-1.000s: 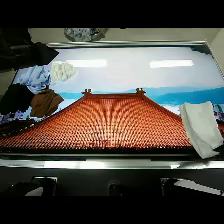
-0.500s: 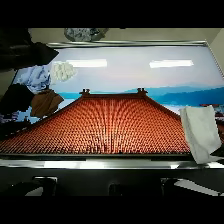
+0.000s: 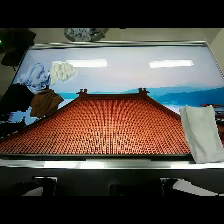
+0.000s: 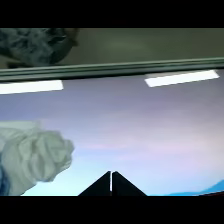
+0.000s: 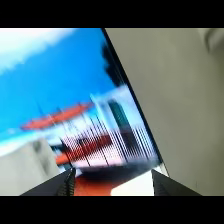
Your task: Fold the shirts.
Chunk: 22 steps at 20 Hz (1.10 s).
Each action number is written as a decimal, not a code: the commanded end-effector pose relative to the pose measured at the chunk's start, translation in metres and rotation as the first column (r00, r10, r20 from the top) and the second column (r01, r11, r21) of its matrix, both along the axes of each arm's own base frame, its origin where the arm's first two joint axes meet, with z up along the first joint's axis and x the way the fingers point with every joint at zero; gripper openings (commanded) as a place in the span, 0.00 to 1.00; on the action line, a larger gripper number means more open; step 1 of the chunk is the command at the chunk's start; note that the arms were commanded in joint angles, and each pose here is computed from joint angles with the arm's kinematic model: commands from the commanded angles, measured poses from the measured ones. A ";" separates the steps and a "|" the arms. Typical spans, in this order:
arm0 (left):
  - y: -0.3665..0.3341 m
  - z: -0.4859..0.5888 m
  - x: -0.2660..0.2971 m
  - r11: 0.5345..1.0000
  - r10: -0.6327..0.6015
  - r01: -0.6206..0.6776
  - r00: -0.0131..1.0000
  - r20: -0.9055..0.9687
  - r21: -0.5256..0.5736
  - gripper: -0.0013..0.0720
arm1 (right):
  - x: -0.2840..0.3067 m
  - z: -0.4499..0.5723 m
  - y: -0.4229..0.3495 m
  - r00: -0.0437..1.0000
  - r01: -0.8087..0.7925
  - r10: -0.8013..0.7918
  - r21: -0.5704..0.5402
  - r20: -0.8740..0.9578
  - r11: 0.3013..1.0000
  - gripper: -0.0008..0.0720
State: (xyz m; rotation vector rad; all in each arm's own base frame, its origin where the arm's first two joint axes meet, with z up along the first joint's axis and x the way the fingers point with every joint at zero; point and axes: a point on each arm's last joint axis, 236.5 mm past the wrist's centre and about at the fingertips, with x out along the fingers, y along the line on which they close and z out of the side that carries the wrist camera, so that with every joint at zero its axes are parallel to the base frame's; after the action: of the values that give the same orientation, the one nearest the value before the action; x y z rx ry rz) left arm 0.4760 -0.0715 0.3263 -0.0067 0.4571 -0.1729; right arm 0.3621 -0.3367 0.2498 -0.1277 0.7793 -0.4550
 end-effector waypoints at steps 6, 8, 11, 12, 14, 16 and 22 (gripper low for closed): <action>0.058 -0.235 -0.070 0.981 0.175 -0.051 0.651 -0.739 0.187 0.92 | 0.071 -0.157 0.313 0.616 -0.537 0.667 0.396 -0.419 0.745 0.80; 0.050 -0.256 -0.085 0.986 0.163 -0.089 0.654 -0.739 0.139 0.92 | 0.054 -0.193 0.331 0.545 -0.519 0.694 0.461 -0.471 0.720 0.79; 0.050 -0.265 -0.092 0.985 0.172 -0.112 0.653 -0.738 0.130 0.92 | 0.054 -0.202 0.335 0.556 -0.500 0.683 0.466 -0.474 0.730 0.79; 0.050 -0.265 -0.092 0.985 0.172 -0.113 0.653 -0.737 0.130 0.92 | 0.051 -0.202 0.334 0.546 -0.495 0.682 0.470 -0.486 0.731 0.79; 0.050 -0.266 -0.092 0.985 0.172 -0.112 0.653 -0.737 0.130 0.92 | 0.047 -0.203 0.333 0.536 -0.488 0.683 0.478 -0.496 0.730 0.79; 0.050 -0.266 -0.092 0.985 0.172 -0.113 0.652 -0.738 0.130 0.92 | 0.048 -0.203 0.333 0.539 -0.490 0.682 0.475 -0.493 0.731 0.79; 0.050 -0.266 -0.092 0.985 0.172 -0.113 0.652 -0.738 0.130 0.92 | 0.048 -0.203 0.333 0.539 -0.490 0.682 0.475 -0.494 0.731 0.79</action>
State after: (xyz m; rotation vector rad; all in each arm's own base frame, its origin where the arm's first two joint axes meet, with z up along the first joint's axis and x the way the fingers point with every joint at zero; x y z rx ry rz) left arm 0.3846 -0.0215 0.0610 -0.0426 1.2998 0.0163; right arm 0.4108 -0.0042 0.0479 -0.2834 1.4070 0.4108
